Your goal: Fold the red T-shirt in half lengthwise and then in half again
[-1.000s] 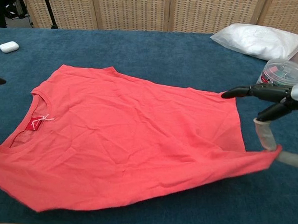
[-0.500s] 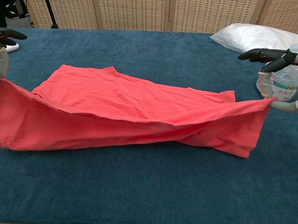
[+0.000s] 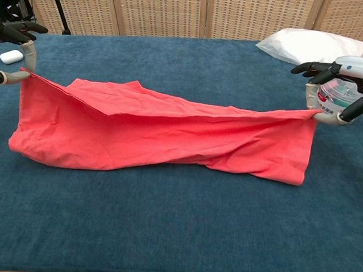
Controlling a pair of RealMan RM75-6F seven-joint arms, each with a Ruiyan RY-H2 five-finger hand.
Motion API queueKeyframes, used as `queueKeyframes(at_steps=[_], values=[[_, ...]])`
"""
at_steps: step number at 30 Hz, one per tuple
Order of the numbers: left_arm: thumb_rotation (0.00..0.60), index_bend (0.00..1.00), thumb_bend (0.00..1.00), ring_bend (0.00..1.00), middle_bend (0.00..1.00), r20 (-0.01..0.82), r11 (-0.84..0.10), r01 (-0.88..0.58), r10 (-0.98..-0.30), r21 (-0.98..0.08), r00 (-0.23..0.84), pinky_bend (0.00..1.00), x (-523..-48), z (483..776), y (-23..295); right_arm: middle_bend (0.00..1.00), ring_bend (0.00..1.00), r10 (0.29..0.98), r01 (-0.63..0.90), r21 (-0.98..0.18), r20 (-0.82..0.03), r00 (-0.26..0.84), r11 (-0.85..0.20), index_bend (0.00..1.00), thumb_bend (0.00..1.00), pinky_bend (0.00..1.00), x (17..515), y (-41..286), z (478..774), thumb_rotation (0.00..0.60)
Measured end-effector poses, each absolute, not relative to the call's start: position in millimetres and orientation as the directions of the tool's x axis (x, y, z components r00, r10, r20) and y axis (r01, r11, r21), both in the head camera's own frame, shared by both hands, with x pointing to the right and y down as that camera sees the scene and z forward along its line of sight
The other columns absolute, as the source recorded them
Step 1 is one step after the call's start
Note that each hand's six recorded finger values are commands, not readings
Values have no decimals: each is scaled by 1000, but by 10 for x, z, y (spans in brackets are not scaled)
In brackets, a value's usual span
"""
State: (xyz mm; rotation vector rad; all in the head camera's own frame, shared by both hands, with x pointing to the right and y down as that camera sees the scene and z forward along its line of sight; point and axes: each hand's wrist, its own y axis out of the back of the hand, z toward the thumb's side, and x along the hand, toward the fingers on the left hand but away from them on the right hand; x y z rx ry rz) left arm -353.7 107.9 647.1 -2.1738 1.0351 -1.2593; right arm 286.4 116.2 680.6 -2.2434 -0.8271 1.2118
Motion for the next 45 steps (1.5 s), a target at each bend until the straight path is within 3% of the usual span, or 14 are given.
queueKeyframes(at_steps=[25,27,29,31,38,45], values=[[600,716,624,0,0,587,-613,-424,-782,-667,208,0,-3511,6842,712,50,0,702,266,-650,-653,284,-712,607,443,0,2587,722,7316,600],[600,716,625,0,0,582,-606,-425,-787,-672,203,0,-3500,6846,677,22,0,702,252,-655,-658,274,-712,510,390,0,2586,710,7342,600],[600,716,626,0,0,580,-602,-424,-790,-676,198,0,-3497,6853,652,0,0,694,237,-652,-667,272,-720,212,247,0,2584,718,7358,600],[600,716,627,0,0,580,-600,-420,-792,-680,192,0,-3493,6864,626,0,0,687,228,-648,-675,271,-727,30,165,0,2598,726,7355,600],[600,716,628,0,0,583,-599,-410,-792,-688,179,0,-3452,6926,519,0,0,721,246,-678,-636,276,-693,0,182,0,2666,718,7203,600],[600,716,630,0,0,585,-596,-392,-795,-700,164,0,-3443,6992,434,0,0,770,278,-723,-549,325,-633,0,220,0,2764,803,6817,600]])
